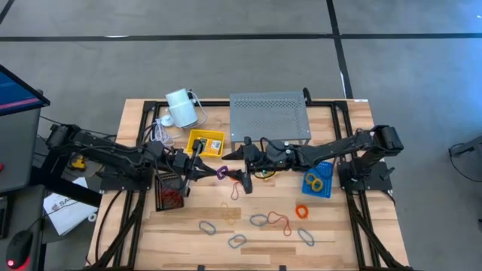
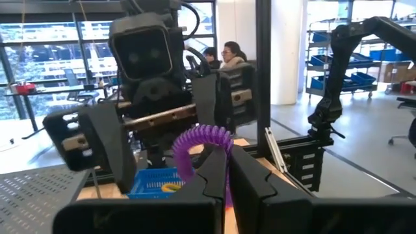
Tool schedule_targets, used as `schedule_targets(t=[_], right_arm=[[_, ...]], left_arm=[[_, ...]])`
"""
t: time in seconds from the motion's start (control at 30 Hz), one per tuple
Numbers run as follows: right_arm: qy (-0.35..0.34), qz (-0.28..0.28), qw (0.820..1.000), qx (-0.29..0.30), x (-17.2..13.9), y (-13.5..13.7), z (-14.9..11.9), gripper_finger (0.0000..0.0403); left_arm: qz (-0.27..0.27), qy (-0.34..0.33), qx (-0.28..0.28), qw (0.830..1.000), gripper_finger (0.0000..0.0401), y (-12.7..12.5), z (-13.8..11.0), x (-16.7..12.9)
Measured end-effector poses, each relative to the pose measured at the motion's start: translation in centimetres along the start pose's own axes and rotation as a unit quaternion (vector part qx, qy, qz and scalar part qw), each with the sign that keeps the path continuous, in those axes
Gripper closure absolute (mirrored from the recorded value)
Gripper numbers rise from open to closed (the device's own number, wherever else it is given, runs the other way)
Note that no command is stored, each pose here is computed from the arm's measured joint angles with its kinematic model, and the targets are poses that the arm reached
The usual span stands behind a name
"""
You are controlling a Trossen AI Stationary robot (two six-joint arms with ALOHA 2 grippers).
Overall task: Pick & Place Office Desk Supplies
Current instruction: Put the violet spring keychain into the blue bin
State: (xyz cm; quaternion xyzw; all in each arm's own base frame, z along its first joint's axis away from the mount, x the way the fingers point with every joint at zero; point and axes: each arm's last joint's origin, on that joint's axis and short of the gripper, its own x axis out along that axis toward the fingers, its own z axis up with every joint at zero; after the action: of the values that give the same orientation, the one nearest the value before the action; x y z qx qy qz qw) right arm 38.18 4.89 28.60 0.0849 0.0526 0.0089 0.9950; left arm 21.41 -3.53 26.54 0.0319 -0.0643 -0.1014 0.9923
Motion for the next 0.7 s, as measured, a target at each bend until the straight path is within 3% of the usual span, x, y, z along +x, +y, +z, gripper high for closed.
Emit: schedule_targets(t=[0.17, 0.23, 0.4, 0.7], right_arm=[[0.008, -0.001, 1.000, -0.004, 0.09, 0.07, 0.42, 0.0190], [0.013, -0.003, 1.000, -0.004, 0.11, 0.02, 0.28, 0.0231], [0.028, -0.005, 1.000, -0.009, 0.11, -0.09, -0.02, 0.0375], [0.033, -0.007, 0.999, -0.007, 0.14, -0.23, -0.14, 0.0395]], left_arm=[[-0.001, 0.000, 0.000, 1.000, 0.0400, 0.00, 0.00, 0.00], [-0.001, -0.002, 0.000, 1.000, 0.0398, 0.00, 0.03, 0.00], [0.001, -0.009, 0.000, 1.000, 0.0390, 0.02, 0.18, 0.00], [0.002, -0.010, -0.012, 1.000, 0.0377, 0.02, 0.19, 0.00]])
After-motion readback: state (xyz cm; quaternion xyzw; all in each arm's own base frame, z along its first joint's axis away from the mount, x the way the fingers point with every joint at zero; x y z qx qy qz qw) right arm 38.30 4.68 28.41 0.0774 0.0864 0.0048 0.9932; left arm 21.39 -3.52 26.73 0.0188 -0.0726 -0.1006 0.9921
